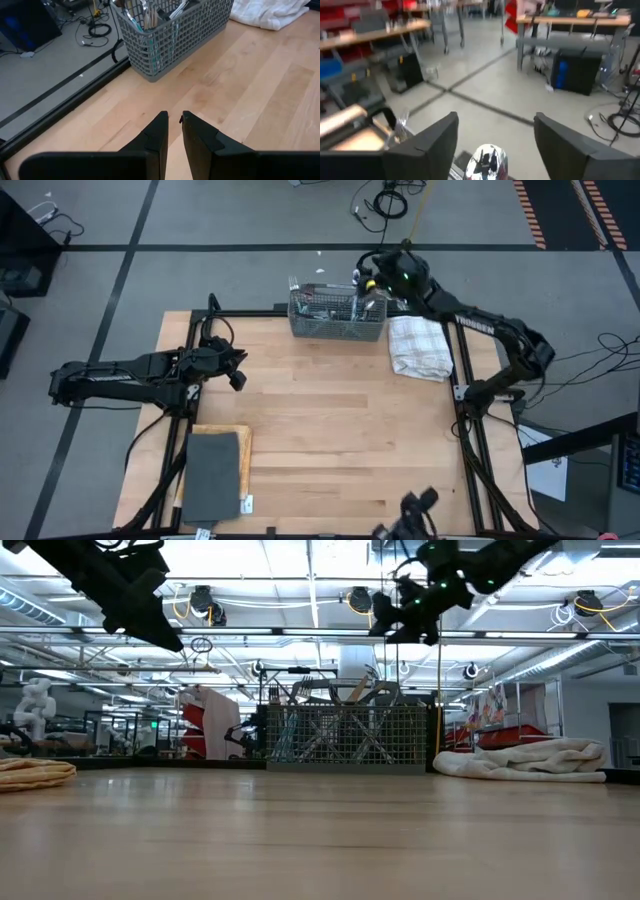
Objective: Sort silverware
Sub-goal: Put the spoon into the silverware basket
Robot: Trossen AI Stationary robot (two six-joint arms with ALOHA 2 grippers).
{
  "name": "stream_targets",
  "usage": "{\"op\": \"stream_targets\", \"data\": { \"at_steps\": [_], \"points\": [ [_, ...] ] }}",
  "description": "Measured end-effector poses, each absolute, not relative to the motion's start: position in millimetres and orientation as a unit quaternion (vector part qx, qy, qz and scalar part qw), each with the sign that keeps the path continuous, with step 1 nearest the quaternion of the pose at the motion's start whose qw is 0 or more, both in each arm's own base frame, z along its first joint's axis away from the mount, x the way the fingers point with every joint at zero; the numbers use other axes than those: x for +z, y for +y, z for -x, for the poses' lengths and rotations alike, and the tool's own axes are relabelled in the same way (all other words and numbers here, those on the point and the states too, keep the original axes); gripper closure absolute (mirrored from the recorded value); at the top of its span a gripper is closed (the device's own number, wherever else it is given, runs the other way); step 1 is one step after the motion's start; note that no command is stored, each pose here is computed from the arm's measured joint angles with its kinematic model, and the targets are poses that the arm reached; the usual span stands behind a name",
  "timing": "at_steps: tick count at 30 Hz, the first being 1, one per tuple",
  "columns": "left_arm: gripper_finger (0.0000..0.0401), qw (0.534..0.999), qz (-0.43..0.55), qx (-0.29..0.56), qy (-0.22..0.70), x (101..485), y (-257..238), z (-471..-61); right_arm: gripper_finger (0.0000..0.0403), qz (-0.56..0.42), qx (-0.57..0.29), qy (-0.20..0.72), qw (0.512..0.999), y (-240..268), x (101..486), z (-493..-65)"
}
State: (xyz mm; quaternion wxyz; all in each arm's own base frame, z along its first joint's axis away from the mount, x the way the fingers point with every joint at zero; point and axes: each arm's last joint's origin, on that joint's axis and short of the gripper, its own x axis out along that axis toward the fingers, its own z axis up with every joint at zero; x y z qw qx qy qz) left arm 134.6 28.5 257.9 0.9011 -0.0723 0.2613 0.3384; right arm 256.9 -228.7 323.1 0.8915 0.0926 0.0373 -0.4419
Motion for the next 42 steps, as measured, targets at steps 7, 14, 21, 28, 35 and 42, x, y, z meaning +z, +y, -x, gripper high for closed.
{"op": "stream_targets", "data": {
  "at_steps": [7,14,21,28,35,42],
  "points": [
    [0.0338,0.901,0.072,0.338,0.262,258,29,-135,0.0114,-0.097,-0.436,0.139,0.884,-259,330,-268],
    [0.0338,0.901,0.072,0.338,0.262,258,29,-134,0.0097,-0.122,-0.434,0.178,0.875,-269,315,-269],
    [0.0338,0.901,0.072,0.338,0.262,258,28,-134,0.0096,-0.148,-0.414,0.196,0.877,-274,299,-275],
    [0.0338,0.901,0.072,0.338,0.263,258,28,-134,0.0148,-0.152,-0.42,0.175,0.878,-269,312,-270],
    [0.0338,0.901,0.071,0.338,0.263,258,28,-134,0.0284,-0.151,-0.41,0.163,0.885,-263,322,-266],
    [0.0338,0.901,0.072,0.338,0.263,258,28,-134,0.0295,-0.13,-0.364,0.172,0.906,-268,323,-262]
  ]
}}
